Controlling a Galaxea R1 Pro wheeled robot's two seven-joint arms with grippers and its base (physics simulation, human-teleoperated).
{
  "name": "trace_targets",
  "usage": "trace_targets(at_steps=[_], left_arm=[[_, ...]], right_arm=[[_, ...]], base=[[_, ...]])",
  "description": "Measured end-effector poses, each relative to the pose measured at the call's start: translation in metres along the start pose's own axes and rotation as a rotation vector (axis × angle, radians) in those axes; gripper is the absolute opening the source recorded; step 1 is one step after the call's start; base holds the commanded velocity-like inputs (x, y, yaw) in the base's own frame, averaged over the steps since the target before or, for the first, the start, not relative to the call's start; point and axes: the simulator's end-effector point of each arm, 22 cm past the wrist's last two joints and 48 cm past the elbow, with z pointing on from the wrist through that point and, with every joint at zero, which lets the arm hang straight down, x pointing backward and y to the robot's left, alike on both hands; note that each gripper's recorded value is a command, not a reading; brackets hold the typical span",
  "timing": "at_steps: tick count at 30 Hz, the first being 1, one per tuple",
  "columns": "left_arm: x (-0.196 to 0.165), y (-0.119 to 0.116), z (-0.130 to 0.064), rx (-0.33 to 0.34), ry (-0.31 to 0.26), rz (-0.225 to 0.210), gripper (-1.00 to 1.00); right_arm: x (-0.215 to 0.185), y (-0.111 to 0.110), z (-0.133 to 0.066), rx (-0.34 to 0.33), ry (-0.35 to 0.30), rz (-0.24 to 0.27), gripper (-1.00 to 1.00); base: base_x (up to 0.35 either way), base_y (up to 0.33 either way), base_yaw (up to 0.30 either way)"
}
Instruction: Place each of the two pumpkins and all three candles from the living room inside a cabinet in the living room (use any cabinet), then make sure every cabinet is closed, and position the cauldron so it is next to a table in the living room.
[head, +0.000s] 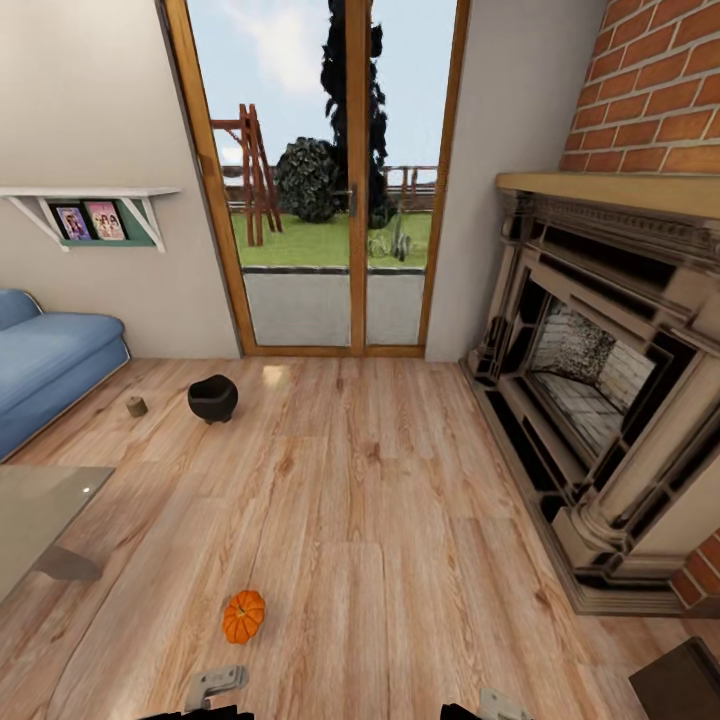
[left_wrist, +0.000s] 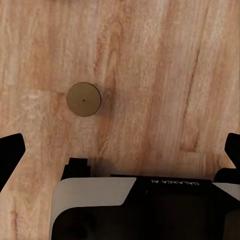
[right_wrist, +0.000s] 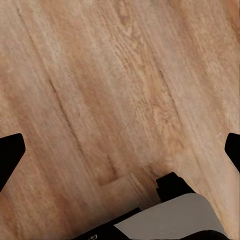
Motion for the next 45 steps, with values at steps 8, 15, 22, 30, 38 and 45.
trace_targets(at_steps=[8, 15, 22, 30, 38, 45], left_arm=[[0.003, 0.002, 0.012, 0.000, -0.001, -0.001, 1.00], [0.006, 0.005, 0.023, -0.002, -0.001, -0.002, 1.00], [0.009, 0.009, 0.034, -0.007, -0.002, -0.002, 1.00], [0.001, 0.027, 0.047, -0.031, -0.060, 0.006, 1.00], [0.003, 0.035, 0.083, -0.048, -0.053, 0.012, 1.00], [0.006, 0.039, 0.106, -0.054, -0.053, 0.014, 1.00]], right_arm=[[0.006, 0.009, 0.010, -0.017, -0.010, -0.032, 1.00], [0.007, 0.013, 0.019, -0.022, -0.019, -0.028, 1.00], [-0.044, 0.073, -0.001, -0.151, -0.022, -0.033, 1.00], [-0.133, 0.109, -0.041, -0.194, -0.046, -0.060, 1.00], [-0.145, 0.128, -0.047, -0.234, -0.023, -0.112, 1.00], [-0.165, 0.172, -0.108, -0.386, -0.066, -0.192, 1.00]], base=[[0.000, 0.000, 0.000], [0.000, 0.000, 0.000], [0.000, 0.000, 0.000], [0.000, 0.000, 0.000], [0.000, 0.000, 0.000], [0.000, 0.000, 0.000]])
